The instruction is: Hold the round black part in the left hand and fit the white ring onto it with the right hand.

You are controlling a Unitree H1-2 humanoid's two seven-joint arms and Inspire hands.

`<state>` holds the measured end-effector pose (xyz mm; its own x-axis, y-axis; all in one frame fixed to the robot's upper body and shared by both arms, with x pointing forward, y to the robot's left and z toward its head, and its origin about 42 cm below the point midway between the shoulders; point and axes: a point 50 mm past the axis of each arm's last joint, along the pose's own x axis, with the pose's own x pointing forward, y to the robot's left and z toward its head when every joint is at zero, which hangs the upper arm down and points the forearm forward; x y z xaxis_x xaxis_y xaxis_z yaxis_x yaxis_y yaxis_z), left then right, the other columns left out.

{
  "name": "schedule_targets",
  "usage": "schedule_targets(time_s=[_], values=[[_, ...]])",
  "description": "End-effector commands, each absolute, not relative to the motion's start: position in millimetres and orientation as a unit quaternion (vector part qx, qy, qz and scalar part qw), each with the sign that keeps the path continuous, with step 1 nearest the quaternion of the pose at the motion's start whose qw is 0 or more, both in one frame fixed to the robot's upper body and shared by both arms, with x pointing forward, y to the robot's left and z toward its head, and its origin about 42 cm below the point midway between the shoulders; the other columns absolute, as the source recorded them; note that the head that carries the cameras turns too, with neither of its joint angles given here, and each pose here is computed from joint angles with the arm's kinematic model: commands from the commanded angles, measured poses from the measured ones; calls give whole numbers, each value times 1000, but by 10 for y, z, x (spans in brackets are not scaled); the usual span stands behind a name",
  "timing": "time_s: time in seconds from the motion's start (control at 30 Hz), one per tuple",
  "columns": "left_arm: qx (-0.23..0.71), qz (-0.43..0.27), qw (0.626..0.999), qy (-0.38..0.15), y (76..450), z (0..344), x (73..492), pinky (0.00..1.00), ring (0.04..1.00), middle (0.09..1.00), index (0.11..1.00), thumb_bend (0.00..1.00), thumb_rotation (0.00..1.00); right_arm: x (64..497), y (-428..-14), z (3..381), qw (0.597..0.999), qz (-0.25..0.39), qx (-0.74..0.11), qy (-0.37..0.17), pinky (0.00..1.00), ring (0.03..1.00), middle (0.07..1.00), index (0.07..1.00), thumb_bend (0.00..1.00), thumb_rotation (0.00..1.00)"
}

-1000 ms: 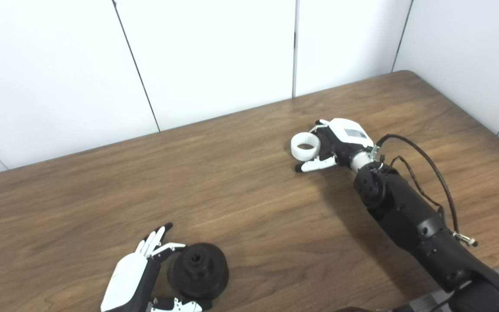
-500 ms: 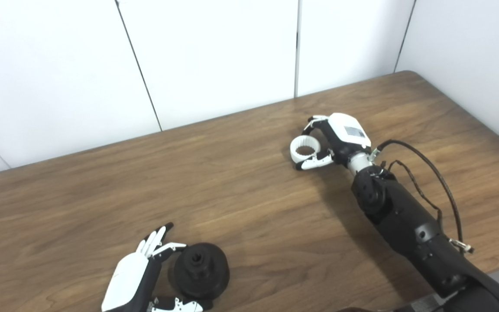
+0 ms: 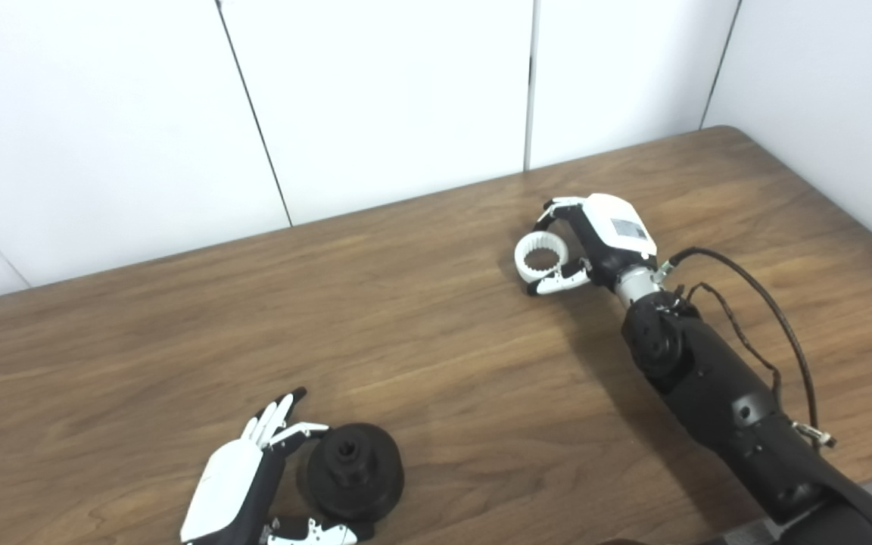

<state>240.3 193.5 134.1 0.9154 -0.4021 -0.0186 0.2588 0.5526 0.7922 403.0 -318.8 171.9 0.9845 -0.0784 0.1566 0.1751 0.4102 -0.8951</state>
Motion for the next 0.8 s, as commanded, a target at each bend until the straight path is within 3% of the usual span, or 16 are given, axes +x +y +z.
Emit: schedule_targets(time_s=[0.0,0.77], values=[[437,-176,875,-111,1926,1482,2437,1000,1000,996,646,903,374,4049,-3210,1876,838,-96,-532,-73,914,867,815,486,516,140],[440,-172,874,-111,1862,1487,2483,1000,1000,1000,646,899,351,3640,-2910,2129,863,-105,-468,-158,928,868,825,485,518,138]])
